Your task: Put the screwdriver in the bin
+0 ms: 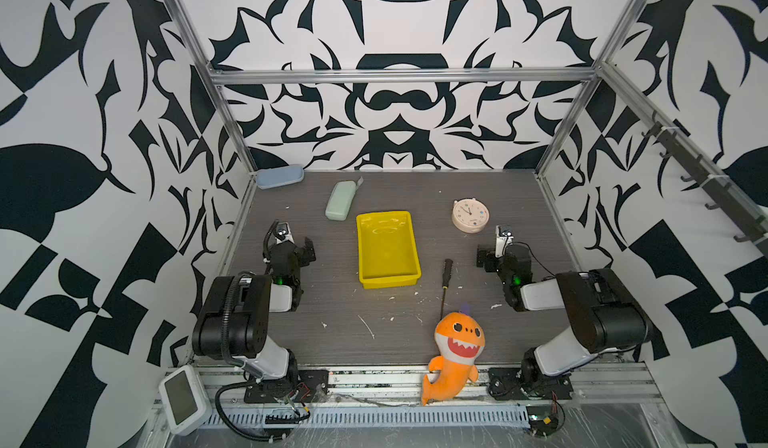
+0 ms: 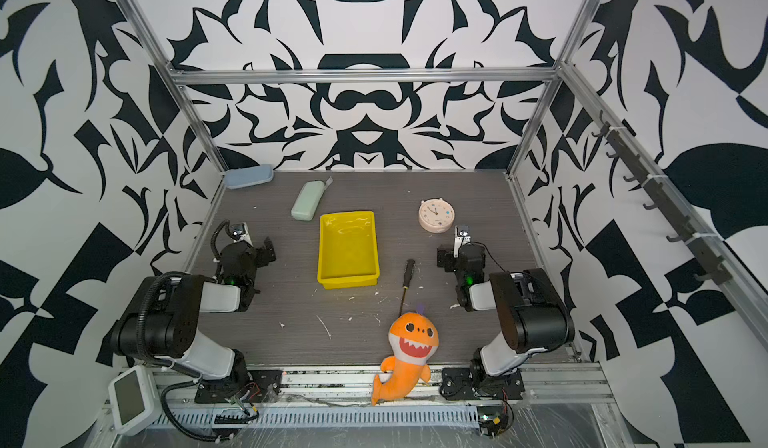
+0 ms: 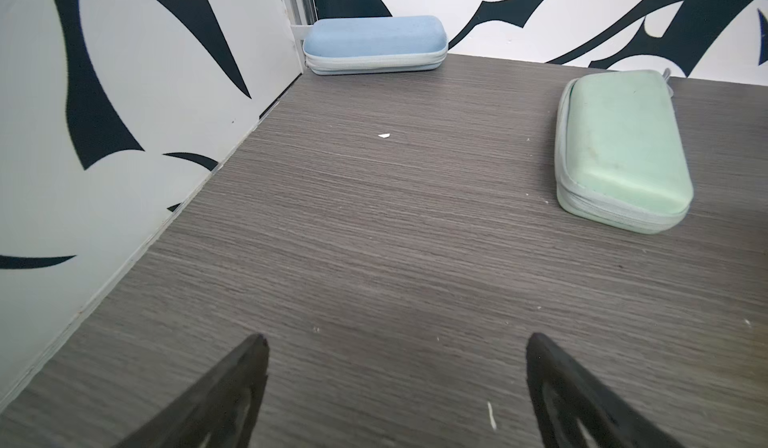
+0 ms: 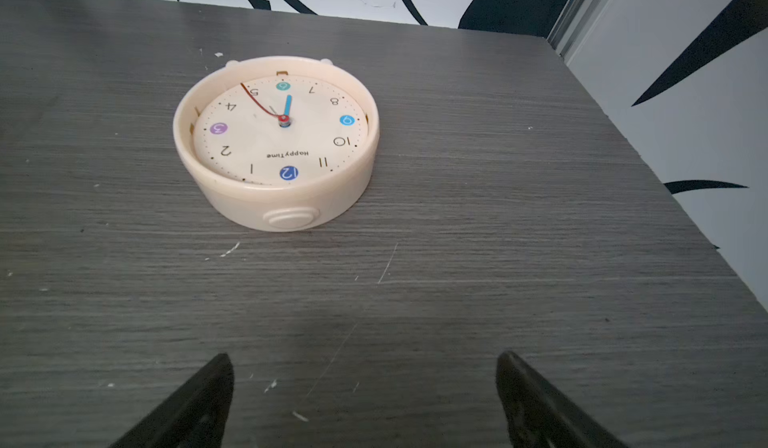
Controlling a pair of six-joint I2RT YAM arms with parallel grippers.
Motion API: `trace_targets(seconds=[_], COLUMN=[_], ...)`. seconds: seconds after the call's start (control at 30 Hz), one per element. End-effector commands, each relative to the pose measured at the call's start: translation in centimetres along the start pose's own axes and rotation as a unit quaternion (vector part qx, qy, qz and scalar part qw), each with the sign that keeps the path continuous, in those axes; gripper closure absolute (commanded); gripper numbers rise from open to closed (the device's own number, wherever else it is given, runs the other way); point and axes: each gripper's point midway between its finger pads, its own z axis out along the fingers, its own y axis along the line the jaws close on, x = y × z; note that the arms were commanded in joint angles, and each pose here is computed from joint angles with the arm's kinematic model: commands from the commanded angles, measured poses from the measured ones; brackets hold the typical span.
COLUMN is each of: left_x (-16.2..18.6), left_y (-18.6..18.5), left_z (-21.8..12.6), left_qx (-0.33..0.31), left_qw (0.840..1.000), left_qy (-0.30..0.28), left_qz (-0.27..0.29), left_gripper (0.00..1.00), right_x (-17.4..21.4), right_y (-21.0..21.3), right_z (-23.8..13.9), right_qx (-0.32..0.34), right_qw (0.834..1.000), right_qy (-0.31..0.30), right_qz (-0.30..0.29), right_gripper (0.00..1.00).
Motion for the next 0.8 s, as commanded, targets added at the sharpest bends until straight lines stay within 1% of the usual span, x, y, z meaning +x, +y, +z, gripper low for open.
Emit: trace_targets(seconds=[0.0,0.77], left_x=[-1.33,-1.31], left_y=[0.03,0.04], left_z=[0.1,0.09], left_qx=[0.0,0.0], left_qw=[1.0,1.0], left_qy=[-0.021,-0.021], left_qz=[-0.006,-0.006], left_gripper=[0.01,0.01], right_x=[-2.48,-2.45], right_y=[-0.14,-0.13], right_z=[-0.12,-0.11], right_qx=[0.0,0.0], right_qw=[0.999,0.999], right_qy=[-0.035,-0.036], right_qz=[0.001,0.001], right_gripper=[0.0,0.0])
